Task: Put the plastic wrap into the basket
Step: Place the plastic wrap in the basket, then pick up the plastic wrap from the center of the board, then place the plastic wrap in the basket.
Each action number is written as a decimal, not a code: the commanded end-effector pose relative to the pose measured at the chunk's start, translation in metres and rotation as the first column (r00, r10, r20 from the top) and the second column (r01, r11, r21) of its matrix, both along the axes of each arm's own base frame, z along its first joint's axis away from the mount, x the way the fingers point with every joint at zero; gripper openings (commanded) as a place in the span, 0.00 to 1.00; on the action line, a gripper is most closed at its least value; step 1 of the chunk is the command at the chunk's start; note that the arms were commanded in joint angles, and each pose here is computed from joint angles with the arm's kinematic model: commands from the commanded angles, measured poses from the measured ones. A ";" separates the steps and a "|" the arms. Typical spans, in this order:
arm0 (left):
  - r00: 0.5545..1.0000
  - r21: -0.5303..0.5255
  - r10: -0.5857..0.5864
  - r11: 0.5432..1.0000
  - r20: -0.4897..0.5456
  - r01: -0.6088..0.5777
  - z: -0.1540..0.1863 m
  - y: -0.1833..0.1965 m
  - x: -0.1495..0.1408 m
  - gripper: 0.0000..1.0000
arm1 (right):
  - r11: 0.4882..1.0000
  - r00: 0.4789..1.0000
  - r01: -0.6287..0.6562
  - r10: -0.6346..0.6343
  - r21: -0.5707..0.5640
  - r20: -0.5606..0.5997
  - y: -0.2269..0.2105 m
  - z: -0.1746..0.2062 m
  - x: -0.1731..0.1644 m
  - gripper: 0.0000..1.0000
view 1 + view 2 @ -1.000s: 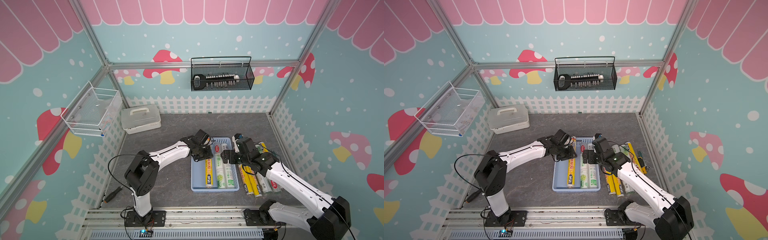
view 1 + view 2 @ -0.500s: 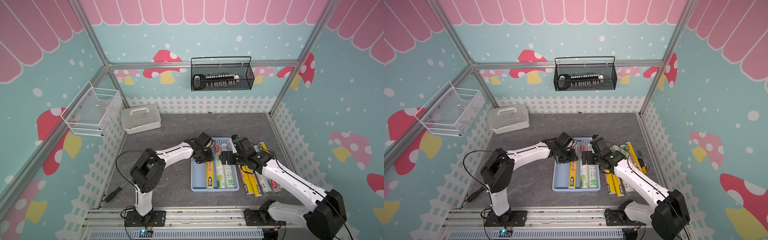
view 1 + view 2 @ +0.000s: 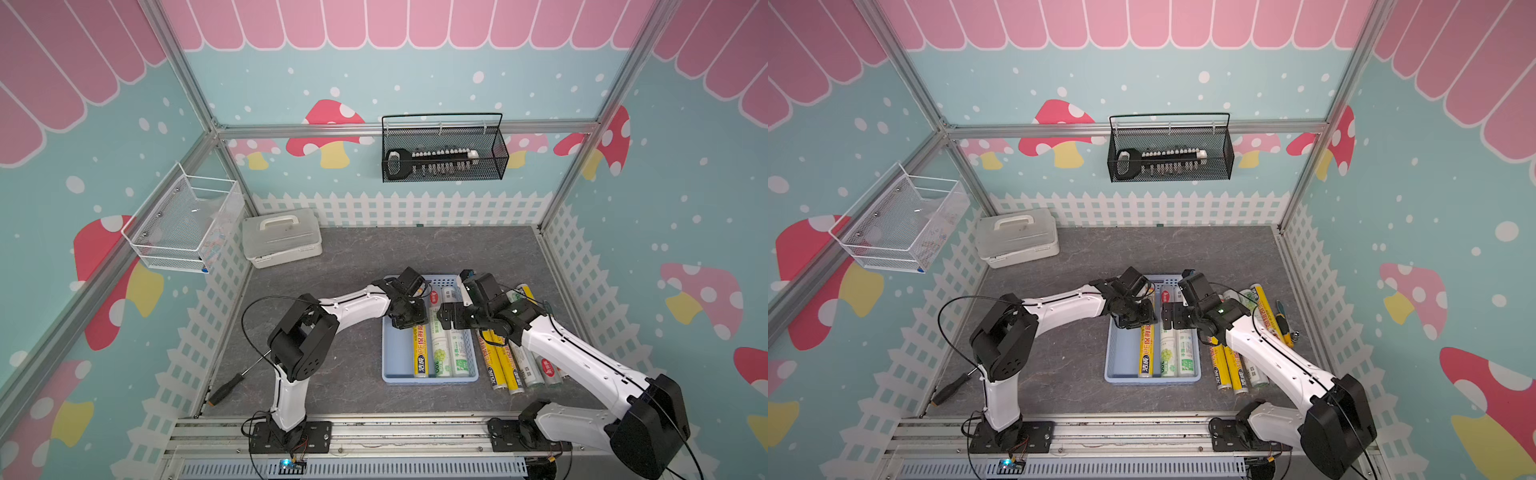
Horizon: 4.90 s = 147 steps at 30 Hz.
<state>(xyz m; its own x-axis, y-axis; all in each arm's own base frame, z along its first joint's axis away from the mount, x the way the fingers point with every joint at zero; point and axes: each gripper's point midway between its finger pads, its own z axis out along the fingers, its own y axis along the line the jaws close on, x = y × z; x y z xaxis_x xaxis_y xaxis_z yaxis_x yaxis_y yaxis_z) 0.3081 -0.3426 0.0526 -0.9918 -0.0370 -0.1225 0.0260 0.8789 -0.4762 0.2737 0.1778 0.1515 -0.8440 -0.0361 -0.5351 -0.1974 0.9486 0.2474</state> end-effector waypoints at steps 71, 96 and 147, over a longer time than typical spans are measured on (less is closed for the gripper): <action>0.934 -0.054 -0.191 0.975 0.303 0.217 0.104 -0.008 0.010 0.57 | 0.900 0.845 0.002 -0.235 -0.436 -0.481 -0.193 -0.107 0.008 0.55; 0.937 -0.049 -0.176 0.979 0.301 0.199 0.102 -0.008 0.015 0.56 | 0.948 0.852 -0.072 -0.103 -0.311 -0.513 -0.164 -0.150 0.026 0.63; 0.885 -0.056 0.255 0.966 0.389 -0.253 0.122 0.120 0.035 0.59 | 0.868 0.998 -0.061 0.057 0.493 0.022 0.047 0.094 0.054 0.29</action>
<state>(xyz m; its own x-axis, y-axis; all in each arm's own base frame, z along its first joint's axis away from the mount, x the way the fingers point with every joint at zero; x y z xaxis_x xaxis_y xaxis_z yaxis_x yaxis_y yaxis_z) 0.3438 -0.2314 0.1692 -0.8440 -0.2315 -0.4838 0.0169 0.8901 -0.4555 0.3208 0.2037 0.2289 -0.8605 0.1457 -0.4882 -0.2188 0.7596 0.6125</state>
